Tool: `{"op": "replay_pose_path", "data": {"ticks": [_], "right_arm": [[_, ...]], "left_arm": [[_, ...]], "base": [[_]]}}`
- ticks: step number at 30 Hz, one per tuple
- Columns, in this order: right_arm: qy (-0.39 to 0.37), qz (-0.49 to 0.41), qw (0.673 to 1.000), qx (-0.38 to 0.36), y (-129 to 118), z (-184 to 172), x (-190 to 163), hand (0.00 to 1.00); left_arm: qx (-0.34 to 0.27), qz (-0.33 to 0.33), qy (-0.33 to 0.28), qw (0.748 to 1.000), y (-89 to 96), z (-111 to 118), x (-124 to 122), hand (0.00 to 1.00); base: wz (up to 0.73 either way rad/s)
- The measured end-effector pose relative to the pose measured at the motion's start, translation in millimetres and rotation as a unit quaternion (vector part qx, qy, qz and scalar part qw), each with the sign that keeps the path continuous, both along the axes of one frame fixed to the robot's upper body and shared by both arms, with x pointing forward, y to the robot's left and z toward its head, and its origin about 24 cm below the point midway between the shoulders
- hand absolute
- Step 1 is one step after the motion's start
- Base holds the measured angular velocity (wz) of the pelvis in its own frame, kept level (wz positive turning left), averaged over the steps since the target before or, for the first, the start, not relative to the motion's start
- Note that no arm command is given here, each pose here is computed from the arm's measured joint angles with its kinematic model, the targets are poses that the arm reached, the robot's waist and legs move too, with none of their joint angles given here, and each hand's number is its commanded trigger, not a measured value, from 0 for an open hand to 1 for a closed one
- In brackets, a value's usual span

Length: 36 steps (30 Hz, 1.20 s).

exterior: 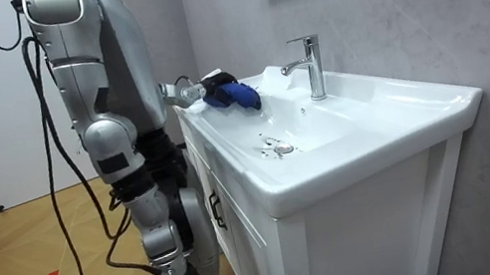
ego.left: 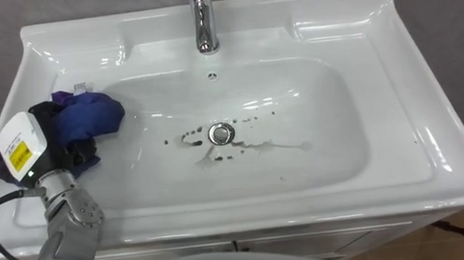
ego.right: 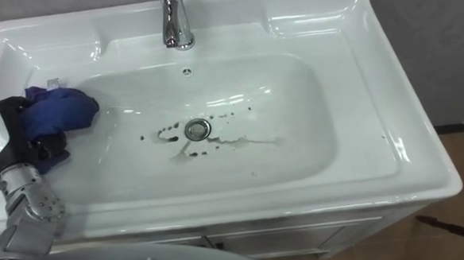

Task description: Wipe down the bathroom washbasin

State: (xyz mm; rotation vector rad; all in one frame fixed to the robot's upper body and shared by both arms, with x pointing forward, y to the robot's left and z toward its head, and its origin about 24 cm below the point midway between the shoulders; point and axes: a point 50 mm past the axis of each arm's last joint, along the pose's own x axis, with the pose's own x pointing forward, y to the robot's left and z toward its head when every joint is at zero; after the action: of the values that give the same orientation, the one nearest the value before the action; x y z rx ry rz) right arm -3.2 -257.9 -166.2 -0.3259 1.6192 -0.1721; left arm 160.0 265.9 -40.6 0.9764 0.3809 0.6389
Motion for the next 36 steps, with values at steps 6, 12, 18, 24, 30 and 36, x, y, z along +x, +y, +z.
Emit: {"op": "replay_pose_path", "data": {"ticks": [6,12,18,24,30,36], "right_arm": [[-0.012,0.002,1.000,0.004,2.8,-0.9,2.9,0.00],[-0.020,0.007,1.000,-0.008,2.9,-0.9,5.6,0.00],[-0.008,0.011,1.000,-0.010,4.6,-1.6,-0.1,0.00],[-0.001,0.018,1.000,-0.008,5.5,-1.8,-2.1,0.00],[0.012,0.020,1.000,0.003,6.7,-2.2,-5.5,0.00],[0.019,0.019,1.000,0.012,7.2,-2.4,-4.3,0.00]], "left_arm": [[0.003,-0.013,-0.035,0.999,-4.6,14.1,8.9,1.00],[0.004,-0.028,-0.060,0.998,-11.0,23.7,14.9,1.00],[0.004,-0.051,-0.083,0.995,-20.2,32.5,20.6,1.00],[0.000,-0.064,-0.086,0.994,-26.3,33.0,22.2,1.00],[-0.009,-0.085,-0.077,0.993,-36.4,29.5,23.0,1.00],[-0.008,-0.112,-0.040,0.993,-44.8,23.2,21.6,1.00]], "base": [[0.08],[0.00],[0.00],[0.00],[0.02],[0.00]]}}
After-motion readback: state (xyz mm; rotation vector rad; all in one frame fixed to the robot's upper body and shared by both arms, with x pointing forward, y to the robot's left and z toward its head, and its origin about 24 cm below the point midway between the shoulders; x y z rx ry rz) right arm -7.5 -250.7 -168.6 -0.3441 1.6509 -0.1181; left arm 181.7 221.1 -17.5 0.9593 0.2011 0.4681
